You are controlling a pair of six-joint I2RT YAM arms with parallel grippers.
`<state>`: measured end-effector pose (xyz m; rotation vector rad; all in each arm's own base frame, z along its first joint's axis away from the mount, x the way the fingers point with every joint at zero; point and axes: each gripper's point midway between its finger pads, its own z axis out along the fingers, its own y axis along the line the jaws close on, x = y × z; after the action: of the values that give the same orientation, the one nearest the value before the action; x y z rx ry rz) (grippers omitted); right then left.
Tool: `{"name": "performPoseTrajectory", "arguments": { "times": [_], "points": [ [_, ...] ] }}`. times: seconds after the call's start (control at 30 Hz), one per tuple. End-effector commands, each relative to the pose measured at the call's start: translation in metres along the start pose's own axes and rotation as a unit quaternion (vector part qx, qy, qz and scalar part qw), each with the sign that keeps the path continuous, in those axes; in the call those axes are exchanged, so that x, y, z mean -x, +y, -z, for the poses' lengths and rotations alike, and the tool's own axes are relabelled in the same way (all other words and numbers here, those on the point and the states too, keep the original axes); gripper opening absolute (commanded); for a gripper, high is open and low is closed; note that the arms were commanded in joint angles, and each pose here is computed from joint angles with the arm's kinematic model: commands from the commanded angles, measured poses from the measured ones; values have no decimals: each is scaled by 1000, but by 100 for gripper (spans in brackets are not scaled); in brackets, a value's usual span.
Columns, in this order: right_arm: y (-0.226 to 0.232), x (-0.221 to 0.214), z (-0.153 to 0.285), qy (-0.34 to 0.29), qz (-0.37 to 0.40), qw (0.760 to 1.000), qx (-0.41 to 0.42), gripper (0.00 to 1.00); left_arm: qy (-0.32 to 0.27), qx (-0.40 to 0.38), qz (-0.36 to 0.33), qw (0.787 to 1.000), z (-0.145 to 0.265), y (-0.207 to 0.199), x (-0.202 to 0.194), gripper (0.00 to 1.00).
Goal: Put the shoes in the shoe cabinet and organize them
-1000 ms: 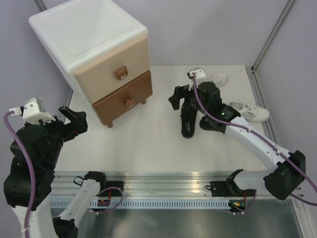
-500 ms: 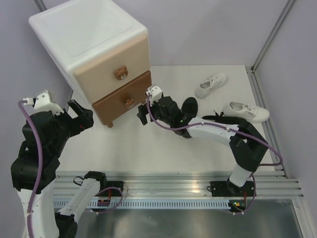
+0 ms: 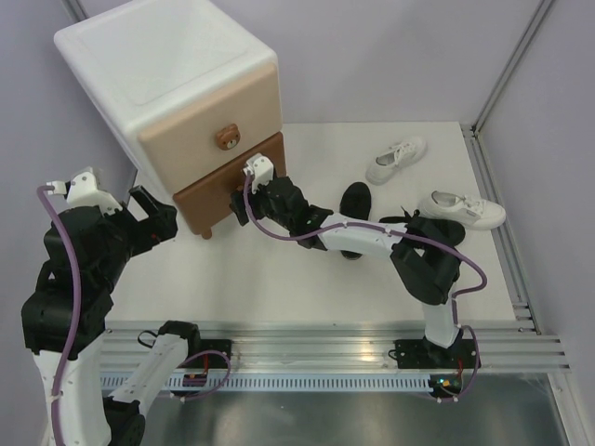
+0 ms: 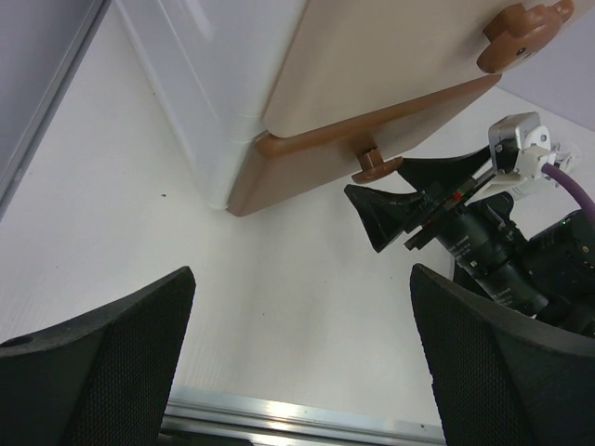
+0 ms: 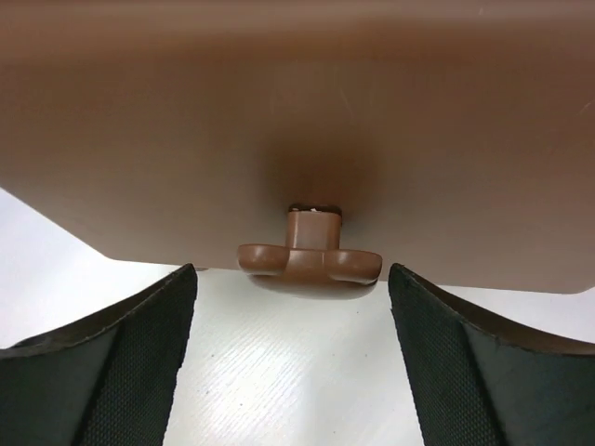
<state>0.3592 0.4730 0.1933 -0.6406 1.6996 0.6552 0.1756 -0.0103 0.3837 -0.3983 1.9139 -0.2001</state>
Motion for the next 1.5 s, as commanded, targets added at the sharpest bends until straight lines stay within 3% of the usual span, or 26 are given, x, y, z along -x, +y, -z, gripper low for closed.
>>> {"name": "performPoseTrajectory", "arguments": {
  "times": [0.0, 0.23, 0.37, 0.47, 0.53, 0.67, 0.9, 1.07, 1.3, 1.47],
  "points": [
    [1, 18, -11, -31, 4, 999, -8, 87, -17, 1, 15, 1000, 11, 0, 8, 100],
    [6, 9, -20, -23, 12, 1000, 2, 64, -22, 6, 11, 1000, 15, 4, 9, 100],
    [7, 7, -23, -22, 16, 1000, 3, 62, -19, 4, 12, 1000, 16, 4, 7, 100],
    [7, 6, -25, -20, 18, 1000, 4, 55, -18, 4, 11, 1000, 15, 5, 5, 100],
    [7, 8, -25, -21, 17, 1000, 3, 58, -18, 4, 11, 1000, 16, 5, 4, 100],
    [11, 12, -23, -25, 17, 1000, 4, 73, -19, 5, 12, 1000, 17, 6, 3, 100],
    [10, 17, -27, -36, 9, 999, -11, 76, -17, 5, 10, 1000, 17, 7, 2, 100],
    [6, 15, -29, -35, 11, 999, -22, 65, -17, 7, 10, 1000, 17, 7, 1, 100],
    [4, 15, -19, -27, 11, 999, -24, 27, -22, 9, 8, 1000, 19, 9, 3, 100],
    [0, 16, -1, -1, 24, 999, -27, 15, -24, 14, 6, 1000, 18, 11, 3, 100]
  ]
}}
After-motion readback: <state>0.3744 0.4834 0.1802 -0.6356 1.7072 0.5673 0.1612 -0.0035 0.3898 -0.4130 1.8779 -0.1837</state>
